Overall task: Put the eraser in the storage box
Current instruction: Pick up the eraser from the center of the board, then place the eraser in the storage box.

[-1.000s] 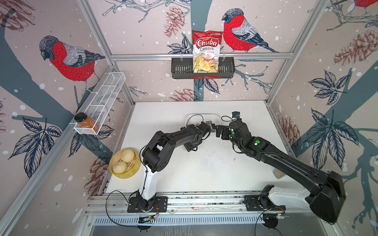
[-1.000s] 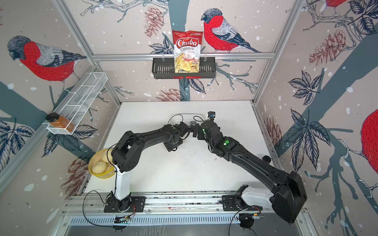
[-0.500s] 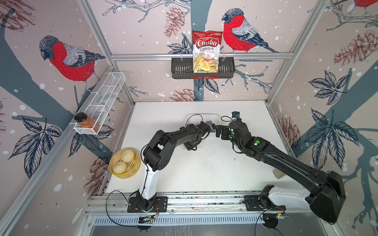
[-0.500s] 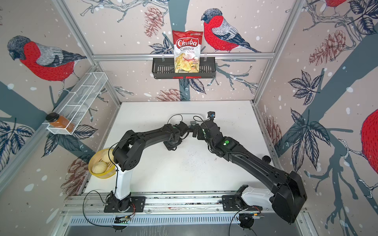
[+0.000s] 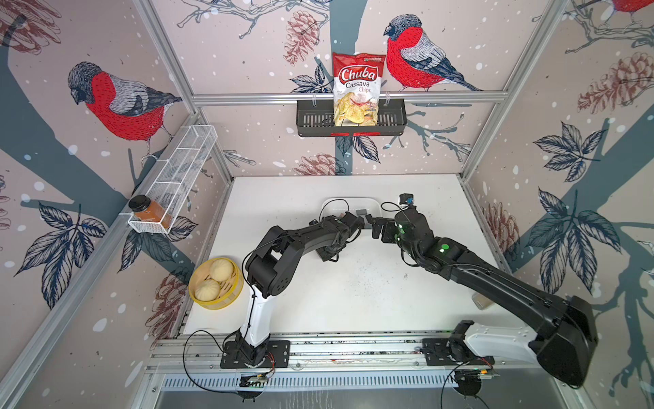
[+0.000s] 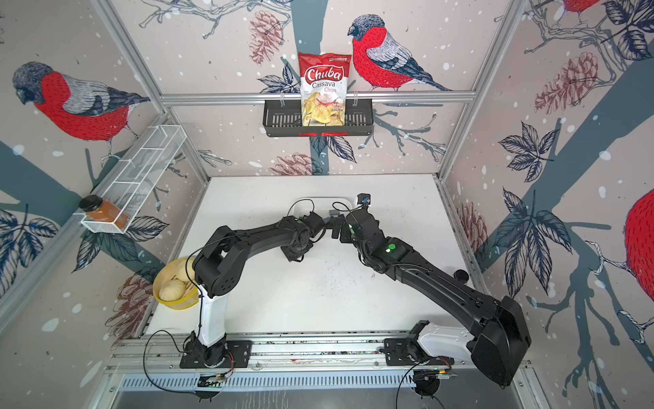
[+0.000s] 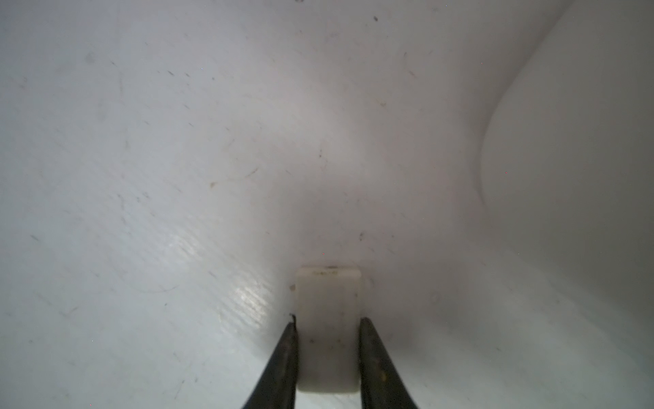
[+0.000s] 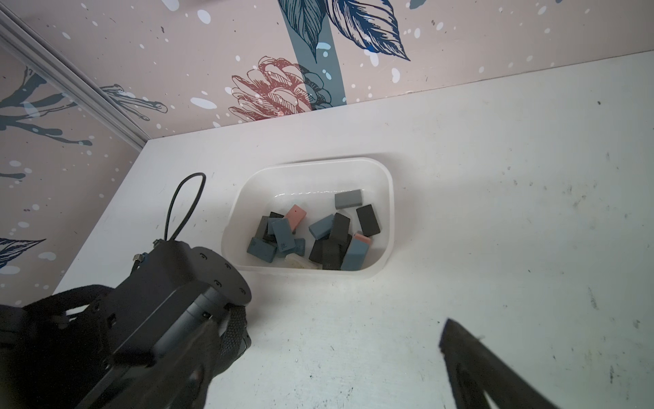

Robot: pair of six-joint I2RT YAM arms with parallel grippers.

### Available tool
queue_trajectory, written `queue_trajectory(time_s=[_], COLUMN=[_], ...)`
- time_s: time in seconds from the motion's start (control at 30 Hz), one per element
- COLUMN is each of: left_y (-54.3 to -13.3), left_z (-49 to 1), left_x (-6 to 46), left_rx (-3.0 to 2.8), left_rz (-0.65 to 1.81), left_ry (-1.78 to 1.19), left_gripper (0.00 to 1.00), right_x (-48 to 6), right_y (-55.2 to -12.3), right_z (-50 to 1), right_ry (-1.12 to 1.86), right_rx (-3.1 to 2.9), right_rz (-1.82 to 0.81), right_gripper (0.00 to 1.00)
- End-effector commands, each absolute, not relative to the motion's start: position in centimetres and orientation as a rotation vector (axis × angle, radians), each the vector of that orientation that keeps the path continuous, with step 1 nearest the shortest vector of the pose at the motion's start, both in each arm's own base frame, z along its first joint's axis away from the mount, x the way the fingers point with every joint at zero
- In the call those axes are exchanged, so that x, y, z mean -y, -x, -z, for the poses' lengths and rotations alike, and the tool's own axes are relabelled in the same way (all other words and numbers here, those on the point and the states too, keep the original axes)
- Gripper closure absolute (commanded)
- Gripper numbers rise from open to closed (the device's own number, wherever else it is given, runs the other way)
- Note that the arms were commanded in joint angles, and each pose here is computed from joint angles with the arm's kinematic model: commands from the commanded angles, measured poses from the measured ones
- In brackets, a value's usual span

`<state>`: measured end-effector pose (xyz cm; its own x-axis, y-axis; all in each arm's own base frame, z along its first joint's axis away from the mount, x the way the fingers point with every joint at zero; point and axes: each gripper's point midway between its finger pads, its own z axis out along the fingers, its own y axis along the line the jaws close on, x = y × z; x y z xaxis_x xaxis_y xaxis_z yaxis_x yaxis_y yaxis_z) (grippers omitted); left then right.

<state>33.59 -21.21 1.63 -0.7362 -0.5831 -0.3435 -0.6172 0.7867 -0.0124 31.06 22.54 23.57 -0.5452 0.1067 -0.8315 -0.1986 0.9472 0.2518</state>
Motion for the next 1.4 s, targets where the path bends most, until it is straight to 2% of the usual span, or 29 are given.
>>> queue_trajectory(time_s=[0.0,0.47,0.9,1.13,1.37], left_y=[-32.6,-31.5,-31.3,-33.9,-38.2], left_z=[-1.4,-2.9,-8.2,-13.1,-15.3], left_x=[20.3,19.6,19.4,20.2,23.7], left_rx=[-2.677,-2.663,-2.574,-2.494,-2.48], left_rz=[-0.199,-0.165,-0.122,-0.127,-0.128], left_ry=[0.909,0.875,0.793,0.676,0.524], left_gripper=[0.75,0.82,0.87,0.85,0.85], right_x=[-22.1,-21.1,-17.6,-15.2,-13.5], right_y=[-31.1,-30.6,-30.1,-28.9,-28.2], right_z=[-23.9,-23.3,-21.3,-20.2,-21.0], right_ry=[0.044,0.019,-0.051,-0.098,-0.138], right_rx=[-2.091,-2.085,-2.102,-2.105,-2.076], right_rz=[-0.38,-0.371,-0.31,-0.292,-0.277], right_gripper=[0.0,0.01,0.01,0.01,0.01])
